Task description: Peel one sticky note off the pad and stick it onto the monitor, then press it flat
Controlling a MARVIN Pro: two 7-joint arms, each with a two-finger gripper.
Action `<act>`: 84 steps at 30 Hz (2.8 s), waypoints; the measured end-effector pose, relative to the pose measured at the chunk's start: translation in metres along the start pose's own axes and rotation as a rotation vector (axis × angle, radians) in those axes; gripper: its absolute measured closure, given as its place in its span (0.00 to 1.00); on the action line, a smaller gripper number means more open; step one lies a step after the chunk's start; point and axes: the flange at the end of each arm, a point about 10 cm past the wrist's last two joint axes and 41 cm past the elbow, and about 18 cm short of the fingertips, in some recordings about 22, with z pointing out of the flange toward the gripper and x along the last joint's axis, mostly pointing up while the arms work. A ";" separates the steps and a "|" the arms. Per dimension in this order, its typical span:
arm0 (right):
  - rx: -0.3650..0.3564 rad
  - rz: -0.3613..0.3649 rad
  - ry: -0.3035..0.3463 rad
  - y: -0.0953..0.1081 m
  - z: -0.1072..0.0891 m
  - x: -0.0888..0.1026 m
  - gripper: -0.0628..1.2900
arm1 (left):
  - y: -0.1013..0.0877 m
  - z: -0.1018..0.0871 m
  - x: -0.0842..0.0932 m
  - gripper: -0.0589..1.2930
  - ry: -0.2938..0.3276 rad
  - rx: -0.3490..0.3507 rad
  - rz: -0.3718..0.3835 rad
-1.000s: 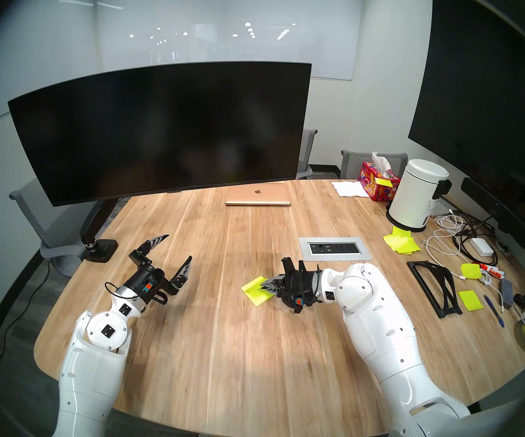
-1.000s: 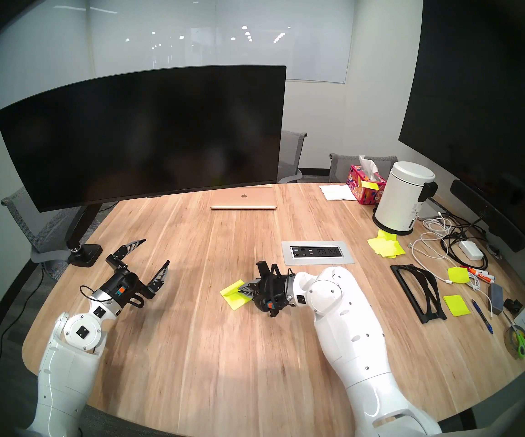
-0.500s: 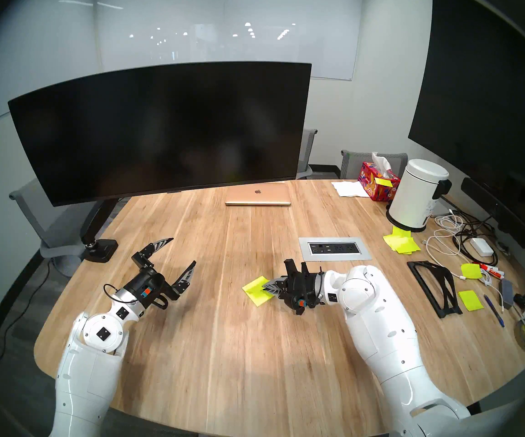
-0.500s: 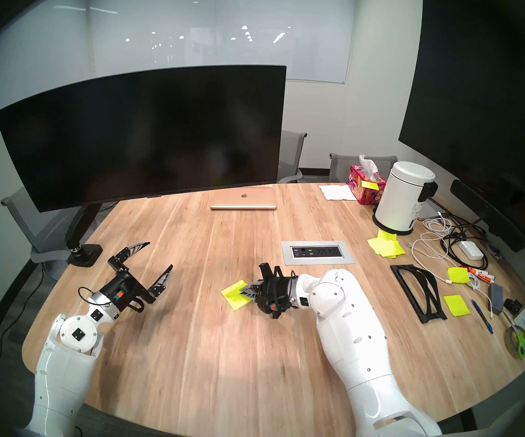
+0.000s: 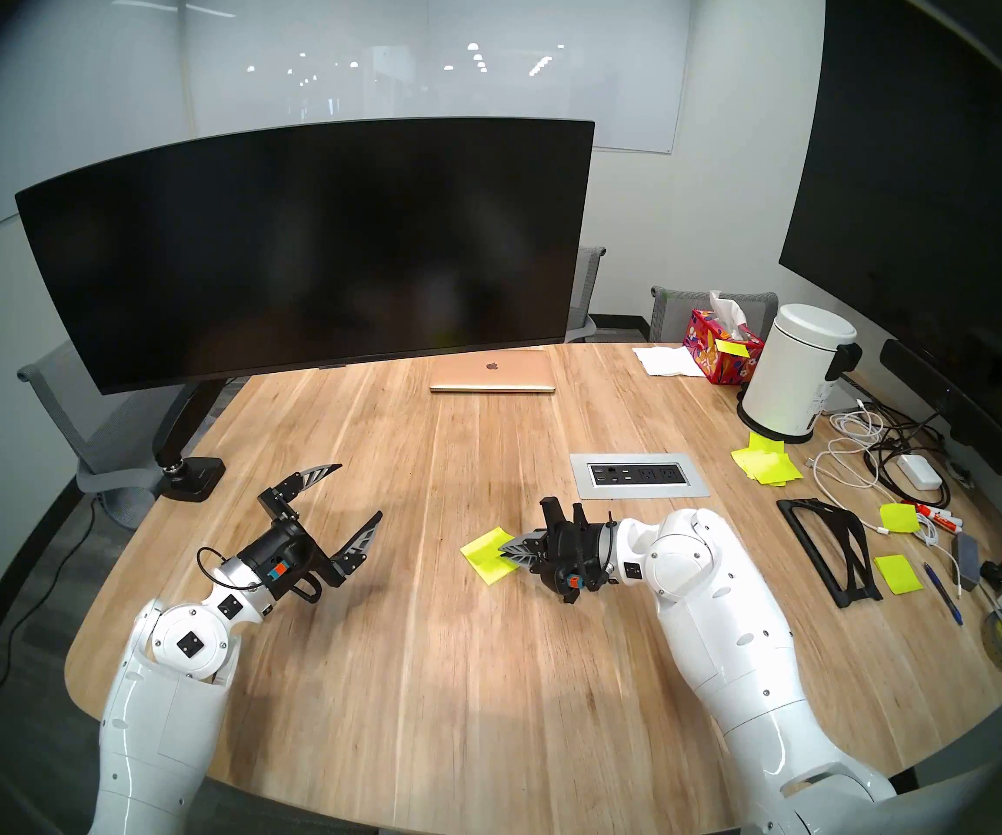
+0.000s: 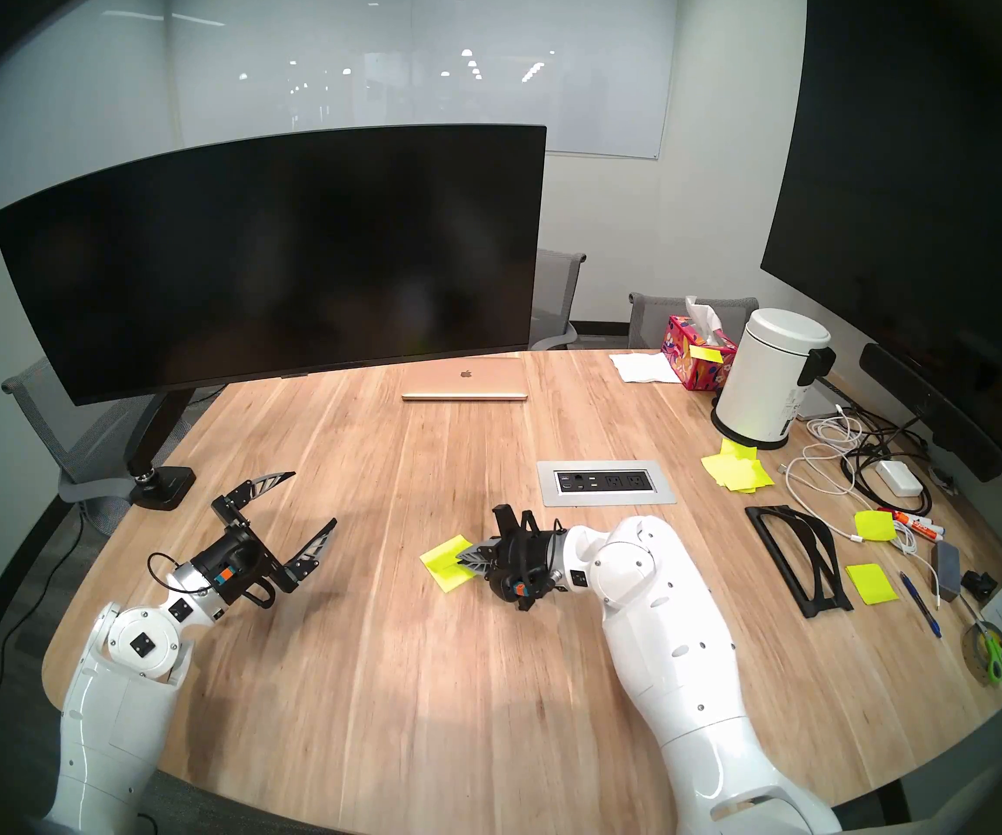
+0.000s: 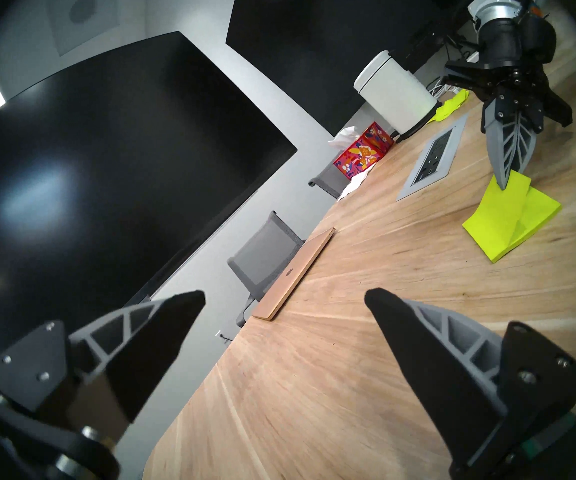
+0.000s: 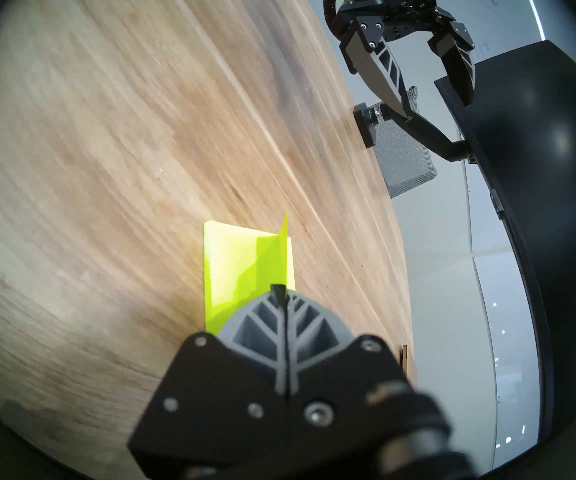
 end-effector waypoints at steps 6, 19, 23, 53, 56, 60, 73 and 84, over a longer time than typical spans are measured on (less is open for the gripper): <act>-0.001 -0.002 0.002 -0.001 0.000 0.001 0.97 | 0.004 -0.002 0.004 0.02 0.022 -0.030 -0.004; -0.002 -0.006 0.008 -0.002 0.003 0.003 0.97 | 0.006 -0.012 0.014 0.02 0.088 -0.117 -0.042; -0.002 -0.008 0.009 -0.003 0.004 0.004 0.97 | 0.004 -0.016 0.018 0.02 0.106 -0.146 -0.043; -0.007 -0.004 0.014 -0.007 0.007 0.008 0.97 | 0.022 -0.013 0.048 0.97 0.126 -0.370 -0.169; -0.007 -0.004 0.013 -0.007 0.007 0.009 0.97 | 0.022 -0.013 0.048 0.97 0.125 -0.374 -0.166; -0.009 -0.003 0.013 -0.007 0.008 0.009 0.97 | 0.023 -0.013 0.047 0.97 0.121 -0.381 -0.156; -0.017 0.002 0.016 -0.008 0.011 0.010 0.97 | 0.038 -0.010 0.045 0.97 0.081 -0.441 -0.228; -0.028 0.007 0.018 -0.008 0.012 0.011 0.97 | 0.043 -0.004 0.050 0.97 0.085 -0.508 -0.235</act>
